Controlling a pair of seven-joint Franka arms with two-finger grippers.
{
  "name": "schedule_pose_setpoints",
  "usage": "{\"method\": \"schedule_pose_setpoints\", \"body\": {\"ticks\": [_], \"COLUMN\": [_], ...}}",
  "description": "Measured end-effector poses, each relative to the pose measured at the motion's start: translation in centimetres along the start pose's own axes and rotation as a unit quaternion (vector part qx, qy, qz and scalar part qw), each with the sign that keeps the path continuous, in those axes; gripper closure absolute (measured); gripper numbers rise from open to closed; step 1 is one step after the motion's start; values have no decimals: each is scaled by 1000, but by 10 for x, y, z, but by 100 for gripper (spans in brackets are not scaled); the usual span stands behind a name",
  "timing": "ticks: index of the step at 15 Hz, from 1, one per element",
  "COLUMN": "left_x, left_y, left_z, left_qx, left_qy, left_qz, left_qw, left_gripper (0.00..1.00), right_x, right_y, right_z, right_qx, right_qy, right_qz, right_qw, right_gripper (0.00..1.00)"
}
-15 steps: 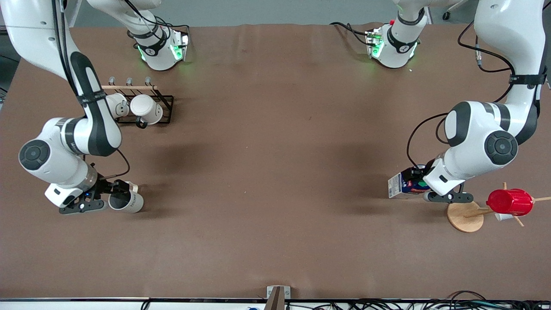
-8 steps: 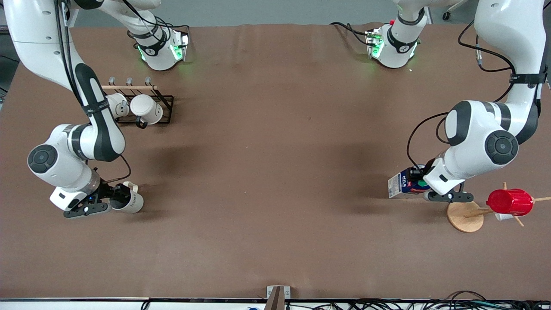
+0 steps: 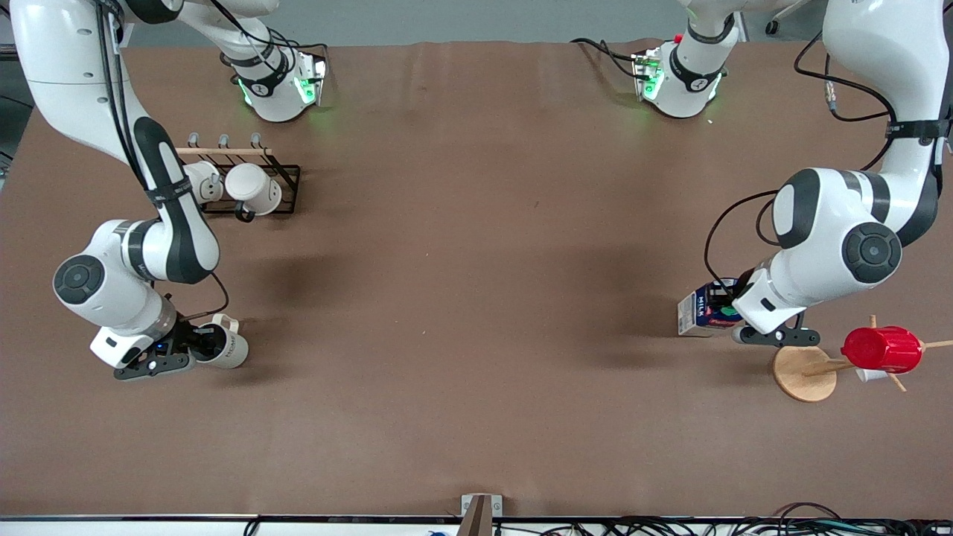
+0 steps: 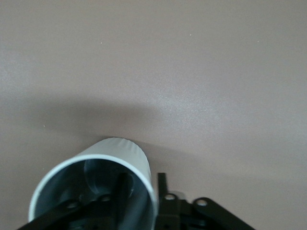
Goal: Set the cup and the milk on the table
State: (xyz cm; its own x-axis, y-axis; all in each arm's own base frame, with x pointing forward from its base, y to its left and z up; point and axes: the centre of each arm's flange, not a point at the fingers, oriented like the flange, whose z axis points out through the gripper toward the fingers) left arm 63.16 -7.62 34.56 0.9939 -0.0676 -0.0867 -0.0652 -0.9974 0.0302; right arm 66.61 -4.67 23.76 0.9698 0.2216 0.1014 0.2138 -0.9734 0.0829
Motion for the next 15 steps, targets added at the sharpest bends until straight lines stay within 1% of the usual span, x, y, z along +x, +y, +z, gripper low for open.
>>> {"method": "schedule_pose_setpoints", "body": {"ticks": [2,4,7,9,11,15], "left_x": [-1,-1,-1,0,0,0], "left_y": [0,2,6,11,24,48], "left_z": [-12,-22,-36,-42,-47,-56], "left_qx": [1,2,3,2,-1,-6], "left_qy": [-2,-6,-14,-15,-11,-3], "left_qz": [0,1,3,-4,-11,-29], "left_qw": [1000,1000,1000,1000,1000,1000], "left_gripper": [63,62,62,62,62,62], "right_x": [3,14,43,57,66,69], "right_y": [-2,-15,-72,-128,-187,-304], "right_z": [-5,-21,-71,-100,-117,-135], "right_qx": [7,22,47,62,74,88], "right_qy": [-22,-48,-57,-53,-44,-37], "right_qz": [-2,-3,21,34,55,79], "right_qw": [1000,999,997,996,995,992], "right_gripper": [96,96,96,96,96,96]}}
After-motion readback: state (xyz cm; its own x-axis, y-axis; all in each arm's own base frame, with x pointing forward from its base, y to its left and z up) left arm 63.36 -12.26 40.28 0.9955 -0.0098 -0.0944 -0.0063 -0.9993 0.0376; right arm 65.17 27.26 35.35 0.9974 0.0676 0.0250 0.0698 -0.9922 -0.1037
